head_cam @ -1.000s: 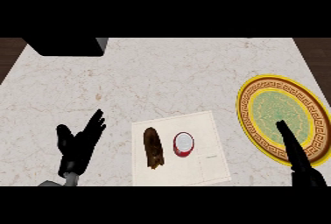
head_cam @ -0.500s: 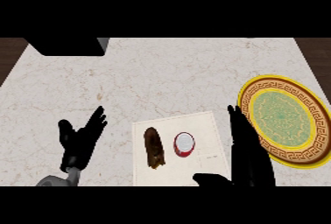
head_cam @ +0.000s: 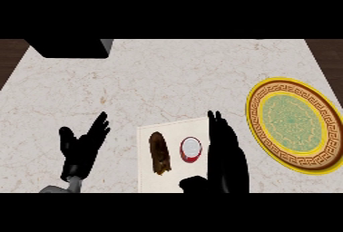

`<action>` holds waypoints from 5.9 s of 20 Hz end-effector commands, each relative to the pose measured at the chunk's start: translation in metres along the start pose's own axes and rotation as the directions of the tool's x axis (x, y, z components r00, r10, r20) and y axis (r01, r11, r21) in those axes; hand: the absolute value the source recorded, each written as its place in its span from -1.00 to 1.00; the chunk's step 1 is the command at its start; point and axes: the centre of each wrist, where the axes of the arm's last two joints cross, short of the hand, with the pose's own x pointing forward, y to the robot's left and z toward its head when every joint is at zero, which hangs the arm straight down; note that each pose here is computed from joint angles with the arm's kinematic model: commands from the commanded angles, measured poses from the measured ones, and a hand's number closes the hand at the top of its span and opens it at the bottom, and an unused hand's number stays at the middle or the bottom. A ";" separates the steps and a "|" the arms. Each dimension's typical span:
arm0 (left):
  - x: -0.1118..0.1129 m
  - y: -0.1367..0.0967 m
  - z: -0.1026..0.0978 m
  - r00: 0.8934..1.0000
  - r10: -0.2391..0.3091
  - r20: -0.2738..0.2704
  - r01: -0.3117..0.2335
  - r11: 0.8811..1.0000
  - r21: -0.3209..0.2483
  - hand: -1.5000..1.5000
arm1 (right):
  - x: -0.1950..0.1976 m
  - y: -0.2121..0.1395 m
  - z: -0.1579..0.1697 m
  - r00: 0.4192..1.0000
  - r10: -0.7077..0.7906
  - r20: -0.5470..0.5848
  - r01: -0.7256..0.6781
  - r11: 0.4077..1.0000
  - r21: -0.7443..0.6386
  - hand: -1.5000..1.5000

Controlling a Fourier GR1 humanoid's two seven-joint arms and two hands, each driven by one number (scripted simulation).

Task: Pick the can from the placemat and place it in the plate

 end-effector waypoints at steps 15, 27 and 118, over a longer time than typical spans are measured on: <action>-0.006 0.003 0.000 1.000 -0.006 0.010 0.006 1.000 0.007 0.00 | 0.010 0.030 -0.035 0.978 0.088 -0.188 -0.088 0.996 0.004 -1.00; -0.013 -0.008 -0.010 1.000 0.004 -0.003 -0.004 1.000 0.010 0.00 | -0.019 0.074 -0.061 0.963 0.204 -0.175 -0.175 0.970 0.168 1.00; -0.008 -0.001 0.010 1.000 -0.004 0.009 0.004 1.000 0.011 0.00 | -0.355 -0.153 -0.174 0.699 -0.629 0.341 0.715 0.631 -0.301 -1.00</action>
